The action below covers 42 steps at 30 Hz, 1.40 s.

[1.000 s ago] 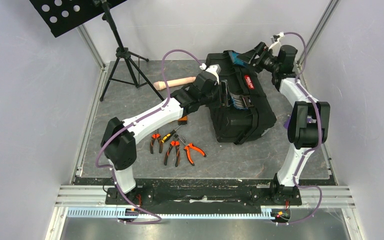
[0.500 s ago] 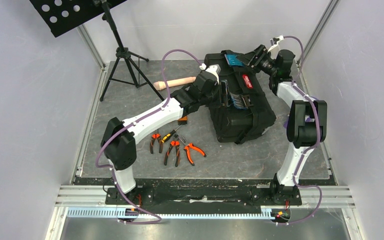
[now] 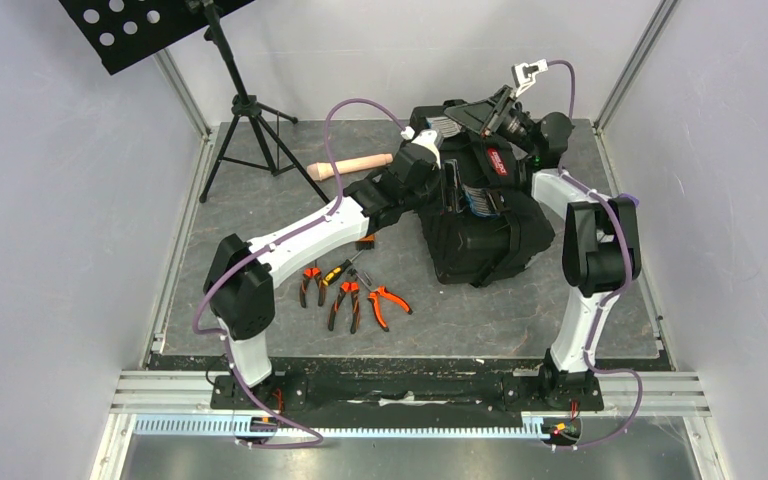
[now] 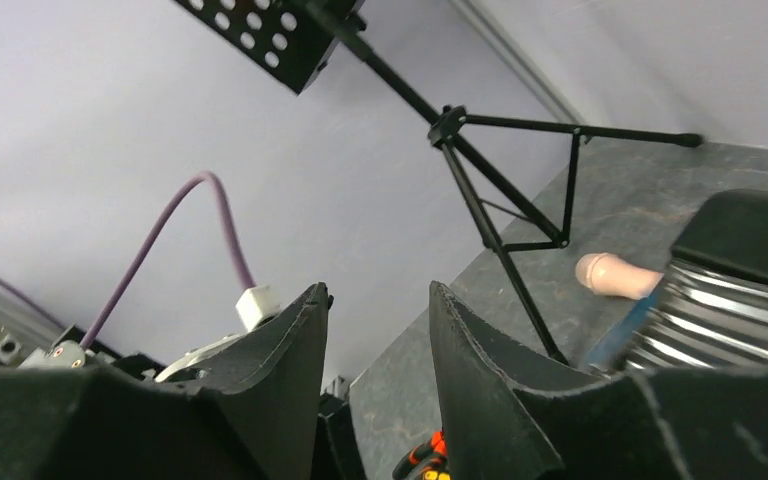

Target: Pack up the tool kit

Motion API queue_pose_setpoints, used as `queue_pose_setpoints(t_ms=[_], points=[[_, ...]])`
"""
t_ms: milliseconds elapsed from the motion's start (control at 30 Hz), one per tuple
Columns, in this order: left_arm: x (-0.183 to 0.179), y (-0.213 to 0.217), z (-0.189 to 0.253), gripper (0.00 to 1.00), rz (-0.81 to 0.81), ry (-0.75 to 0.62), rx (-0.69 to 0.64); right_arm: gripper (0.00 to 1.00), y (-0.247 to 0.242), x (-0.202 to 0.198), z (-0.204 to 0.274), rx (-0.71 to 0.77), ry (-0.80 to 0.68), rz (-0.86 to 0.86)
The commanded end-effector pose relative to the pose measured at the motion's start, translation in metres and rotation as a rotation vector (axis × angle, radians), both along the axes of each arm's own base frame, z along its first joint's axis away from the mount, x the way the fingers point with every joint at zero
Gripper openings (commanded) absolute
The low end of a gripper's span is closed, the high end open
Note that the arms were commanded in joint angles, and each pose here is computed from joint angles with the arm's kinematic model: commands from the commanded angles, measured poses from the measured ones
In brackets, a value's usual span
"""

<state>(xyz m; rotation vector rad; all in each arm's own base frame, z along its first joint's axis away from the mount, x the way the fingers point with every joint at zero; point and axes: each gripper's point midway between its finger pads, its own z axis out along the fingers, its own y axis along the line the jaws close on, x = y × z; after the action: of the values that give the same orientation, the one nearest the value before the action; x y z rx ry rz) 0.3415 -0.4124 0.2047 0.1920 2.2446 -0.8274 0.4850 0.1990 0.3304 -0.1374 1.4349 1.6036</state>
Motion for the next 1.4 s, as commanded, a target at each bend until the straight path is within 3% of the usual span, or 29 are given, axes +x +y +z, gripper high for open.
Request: queue_pose_setpoints(t_ms=[0,167,333,567,1000,1367], points=[[-0.040,0.036,-0.124,0.67,-0.080,0.212,0.340,0.44,0.003,-0.032,0.051,-0.040,-0.169,0.070],[-0.040,0.038,-0.124,0.67,-0.068,0.208,0.334,0.45,-0.006,-0.017,0.026,-0.197,-0.101,-0.028],[-0.039,0.041,-0.124,0.67,-0.056,0.202,0.340,0.57,-0.064,0.011,-0.007,-0.532,0.001,-0.309],[-0.042,0.049,-0.122,0.67,-0.036,0.207,0.334,0.73,-0.132,-0.013,-0.060,-0.805,0.177,-0.496],[-0.060,0.085,-0.117,0.67,0.094,0.225,0.224,0.73,-0.127,-0.054,-0.095,-0.894,0.239,-0.458],[-0.073,0.118,-0.108,0.71,0.142,0.186,0.253,0.72,-0.107,-0.053,-0.056,-0.999,0.106,-0.491]])
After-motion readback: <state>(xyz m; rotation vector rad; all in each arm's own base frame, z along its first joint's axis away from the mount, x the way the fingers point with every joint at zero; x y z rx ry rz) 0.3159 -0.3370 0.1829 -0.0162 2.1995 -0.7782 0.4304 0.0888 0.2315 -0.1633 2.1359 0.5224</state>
